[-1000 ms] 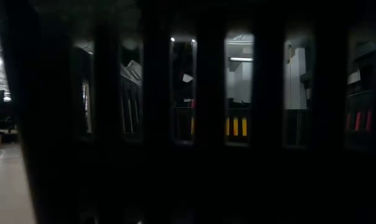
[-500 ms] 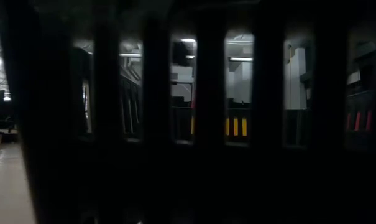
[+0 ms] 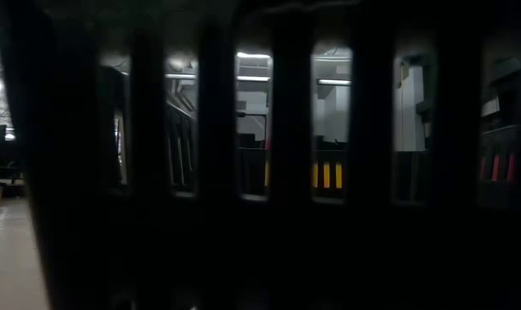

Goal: Pick & Place School Supplies
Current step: Put the green hole puncher into the black bin

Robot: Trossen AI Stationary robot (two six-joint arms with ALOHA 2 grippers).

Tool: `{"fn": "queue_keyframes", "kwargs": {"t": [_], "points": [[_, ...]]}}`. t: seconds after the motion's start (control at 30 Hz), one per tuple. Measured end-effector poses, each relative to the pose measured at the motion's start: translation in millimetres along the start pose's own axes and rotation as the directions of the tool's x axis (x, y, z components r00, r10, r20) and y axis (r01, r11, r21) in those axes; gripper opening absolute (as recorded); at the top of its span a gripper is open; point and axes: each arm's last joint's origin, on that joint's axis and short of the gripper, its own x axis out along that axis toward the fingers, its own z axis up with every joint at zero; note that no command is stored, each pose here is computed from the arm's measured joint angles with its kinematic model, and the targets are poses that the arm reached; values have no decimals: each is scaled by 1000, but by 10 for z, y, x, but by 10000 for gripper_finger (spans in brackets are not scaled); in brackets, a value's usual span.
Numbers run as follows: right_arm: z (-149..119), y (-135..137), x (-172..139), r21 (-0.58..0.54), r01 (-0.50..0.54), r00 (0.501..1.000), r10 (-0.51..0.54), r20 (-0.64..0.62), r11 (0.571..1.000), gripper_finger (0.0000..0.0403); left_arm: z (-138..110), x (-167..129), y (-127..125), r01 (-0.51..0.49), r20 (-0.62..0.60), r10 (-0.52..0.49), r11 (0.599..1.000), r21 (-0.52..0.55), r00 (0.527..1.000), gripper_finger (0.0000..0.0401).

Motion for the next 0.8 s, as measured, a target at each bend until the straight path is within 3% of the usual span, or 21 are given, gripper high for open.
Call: {"fn": "queue_keyframes", "kwargs": {"t": [0.17,0.33,0.43,0.53,0.8], "points": [[292,-469,519,225,174,979,-144,-143,959,143,-28,-95,-79,-65,29,69,990,-127,997,173],[391,-794,1224,424,206,955,-88,-282,882,143,-43,-119,-172,-53,47,61,986,-161,997,173],[424,-916,1549,582,160,965,-2,-263,797,143,-43,-139,-205,-46,60,58,980,-194,996,173],[484,-975,1726,703,103,986,23,-167,704,143,-47,-164,-237,-33,69,50,973,-227,996,173],[582,-1147,1854,875,84,992,-125,-27,477,143,-69,-235,-326,-25,94,57,951,-310,994,173]]}}
